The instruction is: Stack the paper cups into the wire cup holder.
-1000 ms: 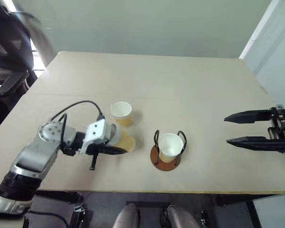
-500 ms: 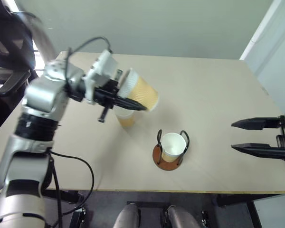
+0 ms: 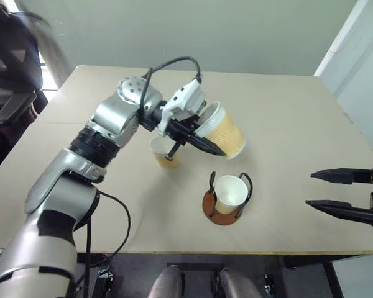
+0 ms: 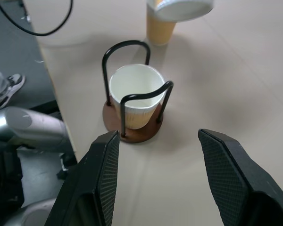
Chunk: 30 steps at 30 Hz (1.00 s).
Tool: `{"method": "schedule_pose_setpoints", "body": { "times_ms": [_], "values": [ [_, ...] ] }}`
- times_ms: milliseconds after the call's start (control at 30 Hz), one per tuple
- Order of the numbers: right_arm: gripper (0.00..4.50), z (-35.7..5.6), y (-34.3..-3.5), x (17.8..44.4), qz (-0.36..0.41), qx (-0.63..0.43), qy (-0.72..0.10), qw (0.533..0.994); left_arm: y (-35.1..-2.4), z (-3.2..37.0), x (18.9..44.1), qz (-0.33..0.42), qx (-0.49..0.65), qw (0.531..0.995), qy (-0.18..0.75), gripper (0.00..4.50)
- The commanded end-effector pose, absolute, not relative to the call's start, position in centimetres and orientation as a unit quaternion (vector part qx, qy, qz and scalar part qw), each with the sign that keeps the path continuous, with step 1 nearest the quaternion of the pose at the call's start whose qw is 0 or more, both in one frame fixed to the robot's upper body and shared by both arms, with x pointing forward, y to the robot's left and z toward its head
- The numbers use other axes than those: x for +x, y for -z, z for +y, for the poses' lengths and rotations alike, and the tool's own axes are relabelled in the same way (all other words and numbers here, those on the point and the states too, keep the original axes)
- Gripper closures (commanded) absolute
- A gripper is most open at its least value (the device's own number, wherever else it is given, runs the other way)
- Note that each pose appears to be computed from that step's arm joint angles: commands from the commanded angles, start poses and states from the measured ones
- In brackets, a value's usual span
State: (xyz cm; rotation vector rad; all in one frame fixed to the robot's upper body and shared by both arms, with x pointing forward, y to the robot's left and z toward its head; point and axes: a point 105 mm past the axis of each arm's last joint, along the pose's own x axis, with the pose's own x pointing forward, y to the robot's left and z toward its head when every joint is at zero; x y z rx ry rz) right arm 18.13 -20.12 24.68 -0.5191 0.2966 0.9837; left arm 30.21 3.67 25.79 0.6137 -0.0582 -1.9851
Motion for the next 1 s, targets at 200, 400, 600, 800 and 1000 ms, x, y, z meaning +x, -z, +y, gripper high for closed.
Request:
{"method": "schedule_pose_setpoints", "body": {
  "times_ms": [200,400,600,800,1000],
  "values": [
    [1.82,-20.0,-25.4,18.3,0.118,-0.263,-0.447,0.847,-24.7,1.8,27.9,-0.028,0.315,0.404,0.858,4.48],
    [1.82,-19.8,-25.5,18.1,0.114,-0.265,-0.444,0.848,-23.7,0.9,27.8,-0.029,0.375,0.359,0.854,4.48],
    [1.82,-20.0,-25.2,17.8,0.115,-0.263,-0.436,0.853,-23.7,0.6,27.8,-0.03,0.421,0.318,0.849,4.48],
    [1.82,-20.1,-24.9,17.8,0.113,-0.263,-0.429,0.857,-23.4,0.4,27.7,-0.032,0.452,0.284,0.845,4.48],
    [1.82,-20.3,-24.6,17.8,0.113,-0.265,-0.418,0.861,-22.8,0.5,28.1,-0.032,0.48,0.257,0.838,4.48]
  ]
}}
